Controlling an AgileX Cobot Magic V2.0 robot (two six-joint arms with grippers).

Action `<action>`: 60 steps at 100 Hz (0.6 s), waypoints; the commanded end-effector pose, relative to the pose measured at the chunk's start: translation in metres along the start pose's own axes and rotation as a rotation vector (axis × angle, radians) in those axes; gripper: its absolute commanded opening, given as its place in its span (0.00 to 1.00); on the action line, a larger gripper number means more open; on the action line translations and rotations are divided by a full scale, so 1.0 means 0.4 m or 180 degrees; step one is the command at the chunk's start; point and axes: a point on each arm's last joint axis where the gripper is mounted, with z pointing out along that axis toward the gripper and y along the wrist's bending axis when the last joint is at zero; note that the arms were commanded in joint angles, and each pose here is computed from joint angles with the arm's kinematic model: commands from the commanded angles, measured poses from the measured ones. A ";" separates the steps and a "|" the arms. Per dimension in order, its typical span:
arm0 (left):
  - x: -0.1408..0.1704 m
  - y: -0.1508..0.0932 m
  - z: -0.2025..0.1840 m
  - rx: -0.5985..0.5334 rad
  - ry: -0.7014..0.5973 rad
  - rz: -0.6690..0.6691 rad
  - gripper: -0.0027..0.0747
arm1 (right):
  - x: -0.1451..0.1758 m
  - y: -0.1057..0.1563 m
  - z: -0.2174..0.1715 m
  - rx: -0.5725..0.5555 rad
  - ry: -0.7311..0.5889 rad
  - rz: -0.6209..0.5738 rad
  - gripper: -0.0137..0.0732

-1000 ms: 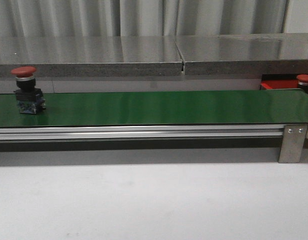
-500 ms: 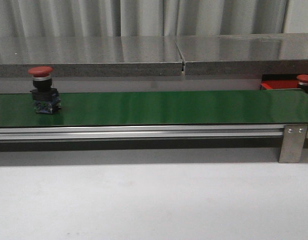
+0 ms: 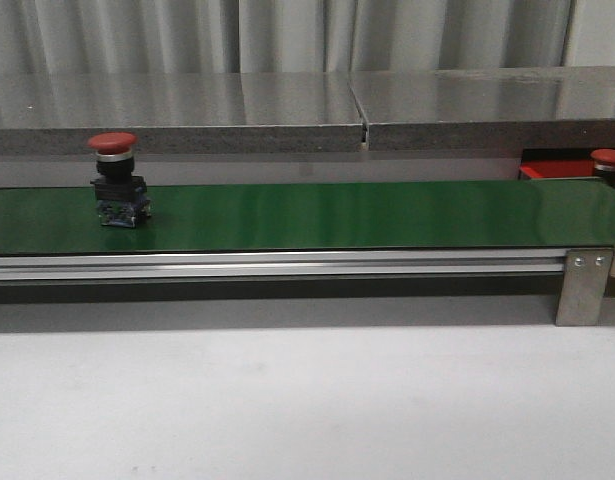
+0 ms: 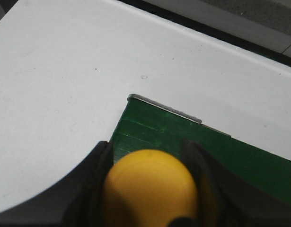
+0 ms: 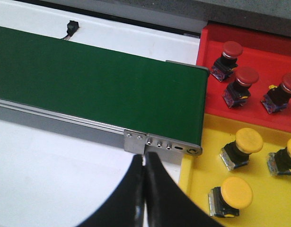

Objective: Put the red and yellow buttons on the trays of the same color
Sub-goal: 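Lower the yellow button onto the belt start and open the left gripper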

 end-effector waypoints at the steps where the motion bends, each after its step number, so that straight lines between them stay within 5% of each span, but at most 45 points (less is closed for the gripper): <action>1: -0.036 -0.010 -0.035 0.0052 -0.0524 -0.0003 0.01 | -0.032 -0.004 -0.014 0.0074 -0.0286 -0.0017 0.08; 60: 0.027 0.003 0.078 0.0011 -0.0115 -0.0111 0.01 | -0.032 -0.004 -0.014 0.0074 -0.0286 -0.0017 0.08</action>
